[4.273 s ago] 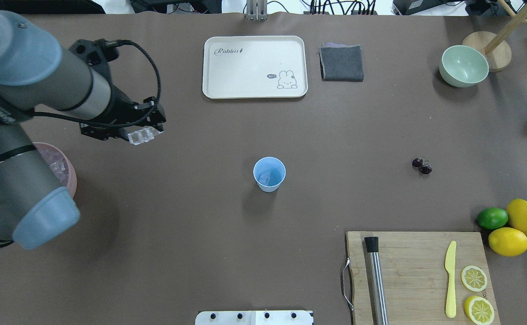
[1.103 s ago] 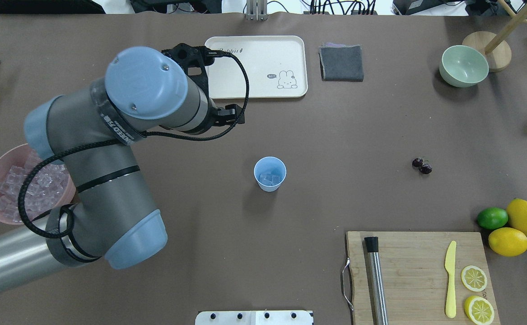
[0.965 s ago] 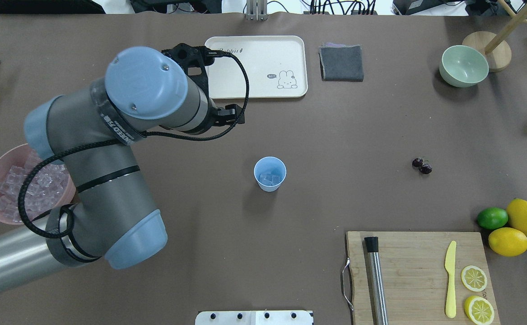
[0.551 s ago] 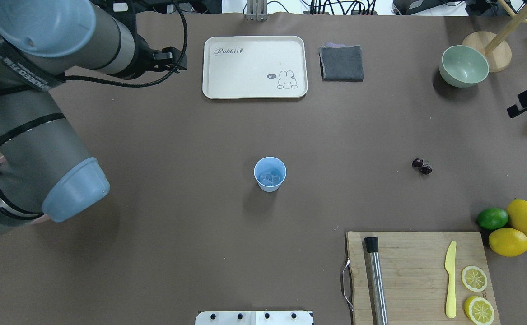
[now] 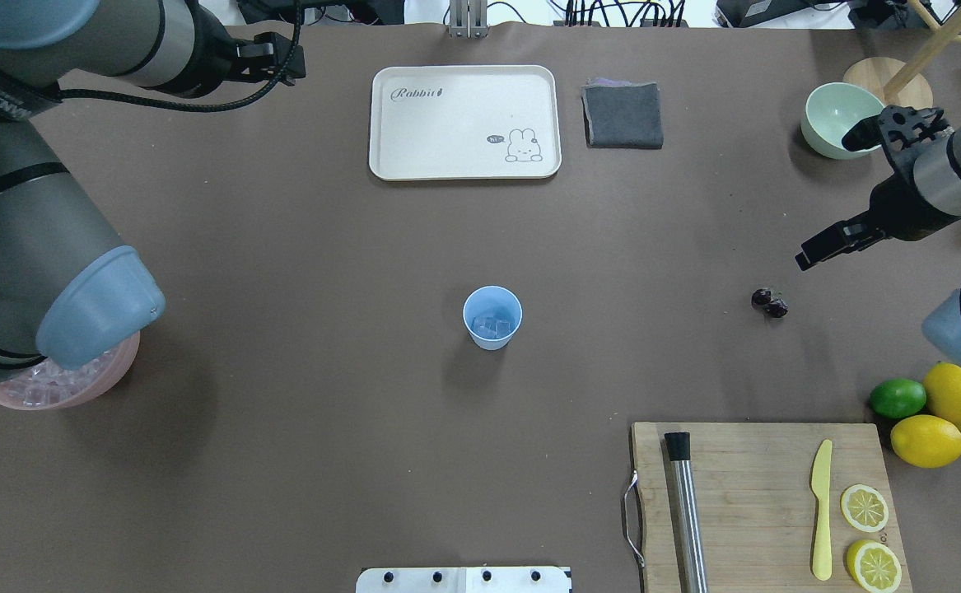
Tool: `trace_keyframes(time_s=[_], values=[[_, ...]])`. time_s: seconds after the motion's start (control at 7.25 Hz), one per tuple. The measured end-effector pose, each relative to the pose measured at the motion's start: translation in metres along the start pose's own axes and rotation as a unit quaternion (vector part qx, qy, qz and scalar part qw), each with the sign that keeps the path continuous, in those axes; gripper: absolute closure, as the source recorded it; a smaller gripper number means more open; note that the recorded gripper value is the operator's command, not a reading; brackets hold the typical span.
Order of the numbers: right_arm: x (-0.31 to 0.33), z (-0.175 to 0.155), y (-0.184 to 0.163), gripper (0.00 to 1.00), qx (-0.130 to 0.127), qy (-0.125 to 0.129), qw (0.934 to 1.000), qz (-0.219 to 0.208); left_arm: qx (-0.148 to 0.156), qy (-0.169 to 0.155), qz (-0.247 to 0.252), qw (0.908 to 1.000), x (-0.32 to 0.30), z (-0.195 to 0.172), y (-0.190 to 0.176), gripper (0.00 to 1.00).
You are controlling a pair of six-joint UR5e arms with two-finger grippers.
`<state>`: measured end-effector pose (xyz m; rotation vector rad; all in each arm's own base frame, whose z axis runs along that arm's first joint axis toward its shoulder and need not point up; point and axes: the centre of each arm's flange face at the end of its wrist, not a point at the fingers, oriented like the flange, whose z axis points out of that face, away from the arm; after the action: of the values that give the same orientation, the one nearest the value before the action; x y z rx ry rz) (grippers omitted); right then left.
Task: Put ice and cherries in cup
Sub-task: 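Withdraw the left arm toward rest while the right gripper moves over the cherries, then lower the right gripper onto the dark cherries and close on their stems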
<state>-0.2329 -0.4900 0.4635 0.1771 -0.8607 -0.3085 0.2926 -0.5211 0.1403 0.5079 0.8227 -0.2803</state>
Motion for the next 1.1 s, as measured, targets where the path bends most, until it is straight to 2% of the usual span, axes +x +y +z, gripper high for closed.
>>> trace_keyframes(time_s=[0.28,0.55,0.83,0.96,1.1], values=[[-0.006,0.040,0.003,0.00,-0.017,0.014,0.9997,-0.005,0.004,-0.002,-0.004,1.0000,-0.004,-0.002,-0.007,0.02],[-0.023,0.065,-0.002,0.02,-0.024,0.028,0.9991,-0.020,0.004,-0.006,-0.005,1.0000,-0.007,0.000,-0.009,0.02],[-0.031,0.079,-0.010,0.17,-0.029,0.032,0.9988,-0.025,0.004,-0.006,-0.006,1.0000,-0.008,0.000,-0.009,0.02],[-0.026,0.084,-0.010,0.19,-0.033,0.036,0.9986,-0.022,0.004,-0.006,-0.006,1.0000,-0.008,0.000,-0.009,0.02],[-0.021,0.088,-0.008,0.39,-0.036,0.041,0.9983,-0.018,0.003,-0.007,-0.006,1.0000,-0.007,0.001,-0.009,0.02]])
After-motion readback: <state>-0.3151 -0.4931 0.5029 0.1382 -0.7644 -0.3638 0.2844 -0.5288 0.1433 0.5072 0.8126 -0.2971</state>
